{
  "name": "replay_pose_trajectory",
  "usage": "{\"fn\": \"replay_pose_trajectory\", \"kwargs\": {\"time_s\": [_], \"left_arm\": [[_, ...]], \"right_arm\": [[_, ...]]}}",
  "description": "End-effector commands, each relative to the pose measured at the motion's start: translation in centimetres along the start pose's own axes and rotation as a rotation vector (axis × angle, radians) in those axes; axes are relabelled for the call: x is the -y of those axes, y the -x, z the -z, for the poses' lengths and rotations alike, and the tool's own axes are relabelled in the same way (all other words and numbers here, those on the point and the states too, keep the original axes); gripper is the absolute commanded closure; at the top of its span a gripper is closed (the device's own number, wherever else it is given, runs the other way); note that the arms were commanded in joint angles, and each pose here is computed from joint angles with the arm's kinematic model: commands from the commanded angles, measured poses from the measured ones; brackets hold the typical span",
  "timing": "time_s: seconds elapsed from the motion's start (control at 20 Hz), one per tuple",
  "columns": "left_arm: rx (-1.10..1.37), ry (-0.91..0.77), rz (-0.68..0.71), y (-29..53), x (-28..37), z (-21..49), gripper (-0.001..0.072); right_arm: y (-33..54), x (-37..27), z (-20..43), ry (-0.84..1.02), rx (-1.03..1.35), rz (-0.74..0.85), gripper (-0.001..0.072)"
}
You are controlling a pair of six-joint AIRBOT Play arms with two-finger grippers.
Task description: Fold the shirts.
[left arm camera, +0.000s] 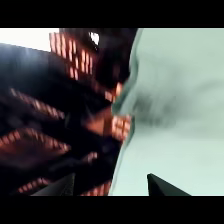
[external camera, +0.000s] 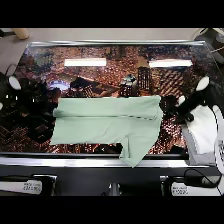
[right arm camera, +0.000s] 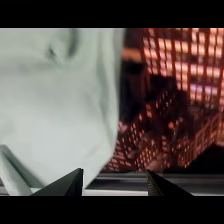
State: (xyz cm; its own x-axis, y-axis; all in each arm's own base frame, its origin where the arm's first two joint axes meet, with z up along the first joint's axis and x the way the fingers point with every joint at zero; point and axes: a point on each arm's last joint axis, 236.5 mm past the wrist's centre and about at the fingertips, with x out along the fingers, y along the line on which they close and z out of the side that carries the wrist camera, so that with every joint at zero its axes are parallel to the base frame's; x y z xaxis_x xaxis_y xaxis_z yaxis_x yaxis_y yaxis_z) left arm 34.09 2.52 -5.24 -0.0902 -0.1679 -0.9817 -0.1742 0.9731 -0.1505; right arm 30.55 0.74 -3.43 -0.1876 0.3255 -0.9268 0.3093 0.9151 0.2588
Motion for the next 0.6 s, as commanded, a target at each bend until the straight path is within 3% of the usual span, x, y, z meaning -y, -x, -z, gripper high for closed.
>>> {"fn": "replay_pose_trajectory", "kwargs": {"time_s": [0.0,0.35,0.5,0.55], "left_arm": [[-0.063,0.012,0.054,-4.8,-0.1,7.3,0.0155],[-0.135,0.058,0.117,-8.2,1.0,11.5,0.0167],[-0.114,0.083,0.163,-8.2,2.0,11.0,0.0352],[-0.101,0.097,0.174,-8.2,2.3,10.6,0.046]], "right_arm": [[-3.4,1.8,4.2,-0.003,-0.002,-0.006,0.0282],[-4.3,1.4,4.9,0.001,-0.011,-0.034,0.0281],[-4.3,1.0,5.2,0.011,-0.024,-0.05,0.028],[-4.7,0.6,5.6,0.019,-0.039,-0.063,0.0279]]}}
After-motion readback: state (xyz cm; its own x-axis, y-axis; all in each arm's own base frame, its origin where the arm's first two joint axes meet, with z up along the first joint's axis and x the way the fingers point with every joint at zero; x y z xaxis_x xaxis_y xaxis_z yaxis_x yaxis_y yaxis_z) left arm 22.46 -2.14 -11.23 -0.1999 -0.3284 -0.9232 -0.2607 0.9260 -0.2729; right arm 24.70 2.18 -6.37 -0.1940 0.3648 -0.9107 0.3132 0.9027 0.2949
